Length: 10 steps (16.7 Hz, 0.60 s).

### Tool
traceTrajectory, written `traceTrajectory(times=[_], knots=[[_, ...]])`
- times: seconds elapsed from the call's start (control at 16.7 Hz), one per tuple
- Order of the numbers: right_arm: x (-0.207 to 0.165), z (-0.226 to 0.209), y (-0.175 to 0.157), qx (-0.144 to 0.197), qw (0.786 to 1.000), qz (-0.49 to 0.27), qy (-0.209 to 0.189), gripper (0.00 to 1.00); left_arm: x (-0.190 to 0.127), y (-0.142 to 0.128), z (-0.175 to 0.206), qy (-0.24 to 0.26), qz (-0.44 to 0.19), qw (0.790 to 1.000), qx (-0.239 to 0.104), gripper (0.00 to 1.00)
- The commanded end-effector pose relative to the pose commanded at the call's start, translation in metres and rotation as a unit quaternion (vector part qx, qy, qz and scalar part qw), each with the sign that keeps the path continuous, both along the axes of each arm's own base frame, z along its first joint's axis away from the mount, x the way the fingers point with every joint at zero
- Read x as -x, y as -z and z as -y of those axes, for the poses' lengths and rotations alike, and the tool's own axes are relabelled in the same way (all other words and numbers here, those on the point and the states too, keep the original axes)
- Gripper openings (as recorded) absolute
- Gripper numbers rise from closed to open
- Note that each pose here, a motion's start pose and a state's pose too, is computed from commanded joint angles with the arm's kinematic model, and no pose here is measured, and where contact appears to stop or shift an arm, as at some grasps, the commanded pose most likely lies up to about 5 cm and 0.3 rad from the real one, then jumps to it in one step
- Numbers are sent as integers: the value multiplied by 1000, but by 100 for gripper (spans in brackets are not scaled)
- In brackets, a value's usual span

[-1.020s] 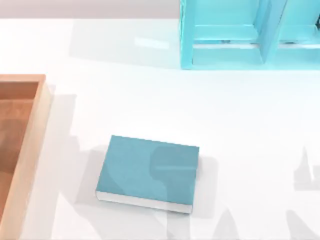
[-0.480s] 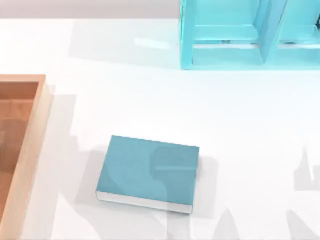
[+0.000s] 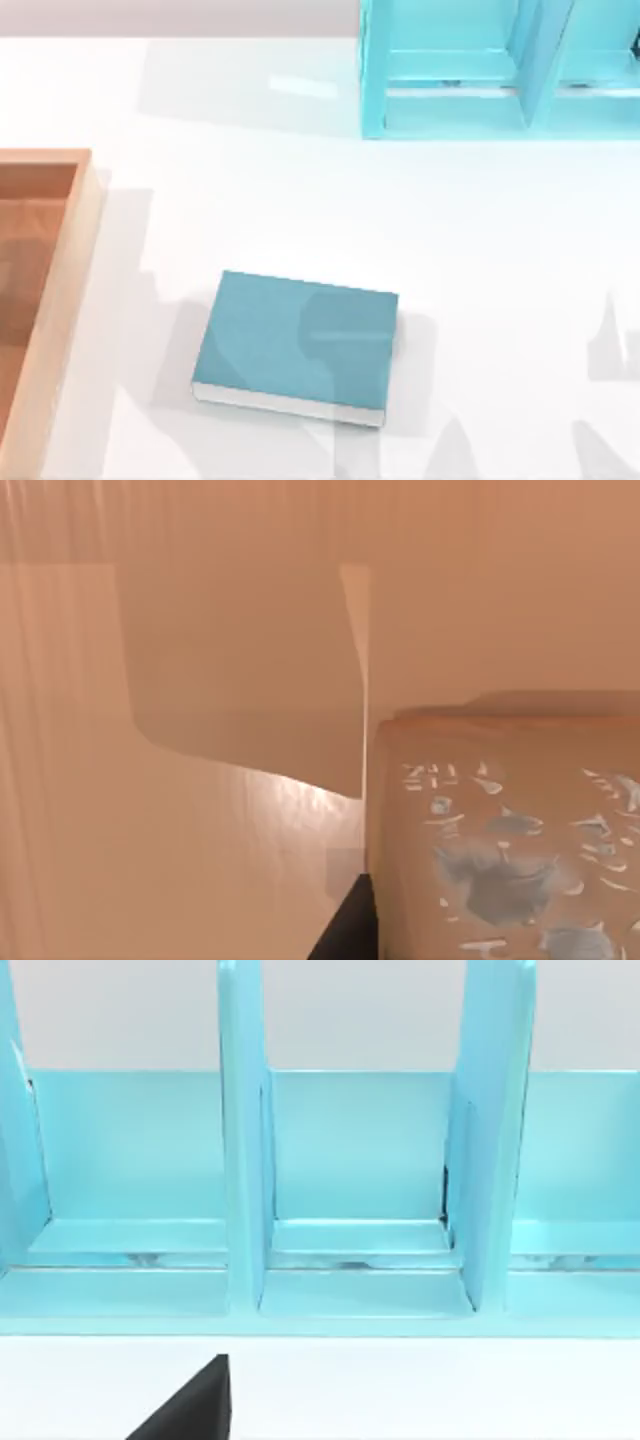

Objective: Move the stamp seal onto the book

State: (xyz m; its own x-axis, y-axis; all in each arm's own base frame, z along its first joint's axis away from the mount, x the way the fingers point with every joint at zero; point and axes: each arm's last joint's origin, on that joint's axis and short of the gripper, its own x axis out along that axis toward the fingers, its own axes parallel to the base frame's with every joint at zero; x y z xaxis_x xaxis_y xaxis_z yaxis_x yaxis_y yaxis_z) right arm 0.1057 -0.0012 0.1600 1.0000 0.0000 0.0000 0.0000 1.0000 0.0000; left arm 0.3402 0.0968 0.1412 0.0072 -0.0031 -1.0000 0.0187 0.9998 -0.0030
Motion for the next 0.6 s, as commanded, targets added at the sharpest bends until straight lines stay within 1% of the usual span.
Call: traceTrajectory(times=[0.18,0.3,0.42,0.6], knots=[[0,0,0,0,1000,0,0,100,0,-4,-3,-4,1,1000,1,0],[0,0,0,0,1000,0,0,100,-1,-14,-9,-15,2,1000,3,0],[0,0,0,0,1000,0,0,100,-7,-31,-3,-18,2,1000,5,0],[0,0,0,0,1000,0,0,100,-17,-67,31,-11,2,1000,6,0]])
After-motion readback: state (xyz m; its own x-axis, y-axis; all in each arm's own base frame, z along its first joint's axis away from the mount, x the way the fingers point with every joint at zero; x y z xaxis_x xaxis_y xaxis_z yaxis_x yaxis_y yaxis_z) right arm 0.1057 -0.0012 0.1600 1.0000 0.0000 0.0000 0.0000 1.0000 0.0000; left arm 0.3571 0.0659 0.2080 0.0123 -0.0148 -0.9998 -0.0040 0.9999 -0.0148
